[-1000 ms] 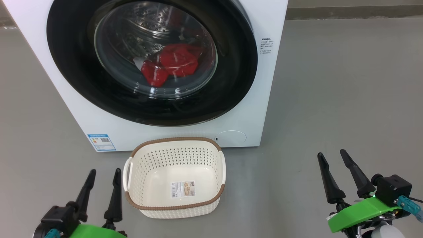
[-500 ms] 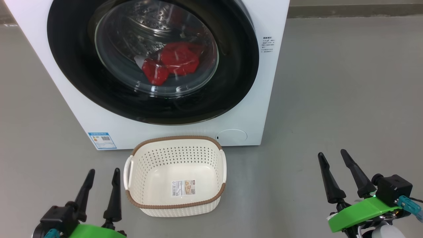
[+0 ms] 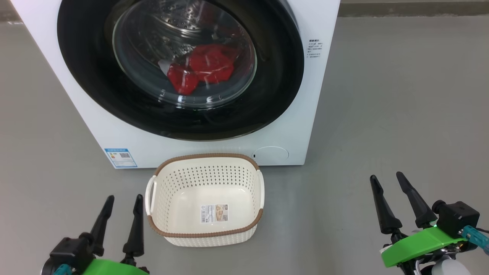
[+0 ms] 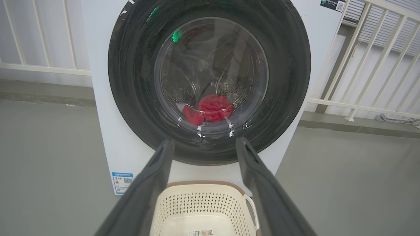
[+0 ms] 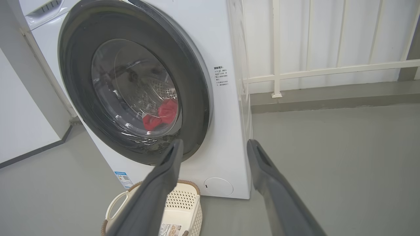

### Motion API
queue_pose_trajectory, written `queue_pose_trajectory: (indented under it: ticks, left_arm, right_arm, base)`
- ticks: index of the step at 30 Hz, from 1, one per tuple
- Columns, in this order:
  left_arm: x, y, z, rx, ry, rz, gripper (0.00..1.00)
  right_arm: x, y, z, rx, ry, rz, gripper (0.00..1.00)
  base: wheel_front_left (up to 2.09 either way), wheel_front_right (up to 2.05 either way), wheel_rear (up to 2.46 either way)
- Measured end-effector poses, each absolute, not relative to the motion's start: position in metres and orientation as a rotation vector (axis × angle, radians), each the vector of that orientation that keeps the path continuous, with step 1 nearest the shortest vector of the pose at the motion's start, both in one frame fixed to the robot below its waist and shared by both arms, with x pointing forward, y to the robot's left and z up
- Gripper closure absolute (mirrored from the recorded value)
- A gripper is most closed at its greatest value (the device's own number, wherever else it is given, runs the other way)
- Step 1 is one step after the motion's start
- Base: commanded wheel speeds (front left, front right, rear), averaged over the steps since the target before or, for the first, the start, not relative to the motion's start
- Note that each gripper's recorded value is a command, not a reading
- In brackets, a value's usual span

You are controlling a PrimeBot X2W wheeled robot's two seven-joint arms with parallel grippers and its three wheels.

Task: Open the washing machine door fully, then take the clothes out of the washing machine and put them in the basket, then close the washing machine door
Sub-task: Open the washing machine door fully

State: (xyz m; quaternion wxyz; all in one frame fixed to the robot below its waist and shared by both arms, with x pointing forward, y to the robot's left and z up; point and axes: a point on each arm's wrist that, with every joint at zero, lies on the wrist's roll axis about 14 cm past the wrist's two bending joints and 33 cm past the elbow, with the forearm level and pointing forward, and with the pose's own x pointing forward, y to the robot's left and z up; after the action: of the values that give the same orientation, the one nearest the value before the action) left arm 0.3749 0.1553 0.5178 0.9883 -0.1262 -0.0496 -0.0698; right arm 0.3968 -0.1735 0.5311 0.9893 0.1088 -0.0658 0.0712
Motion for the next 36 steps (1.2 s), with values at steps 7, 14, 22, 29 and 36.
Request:
queue_pose_trajectory:
  ticks: [7,14,22,29,36]
  left_arm:
    - [0.381,0.161,0.517,-0.254,-0.1,-0.124,0.0]
    - [0.39,0.165,0.515,-0.254,-0.097,-0.11,0.0]
    - [0.4,0.174,0.509,-0.24,-0.085,-0.085,0.0]
    - [0.409,0.177,0.502,-0.24,-0.071,-0.072,0.0]
    - [0.421,0.182,0.495,-0.238,-0.061,-0.057,0.0]
  right_arm:
    - [0.41,-0.174,0.536,0.225,-0.146,0.14,0.0]
    - [0.426,-0.174,0.537,0.22,-0.152,0.145,0.0]
    - [0.448,-0.18,0.544,0.244,-0.178,0.134,0.0]
    - [0.471,-0.182,0.546,0.302,-0.195,0.13,0.76]
    - [0.499,-0.184,0.546,0.337,-0.203,0.137,1.0]
  base:
    - [0.0,0.0,0.0]
    - [0.0,0.0,0.0]
    - [0.0,0.0,0.0]
    - [0.0,0.0,0.0]
    - [0.0,0.0,0.0]
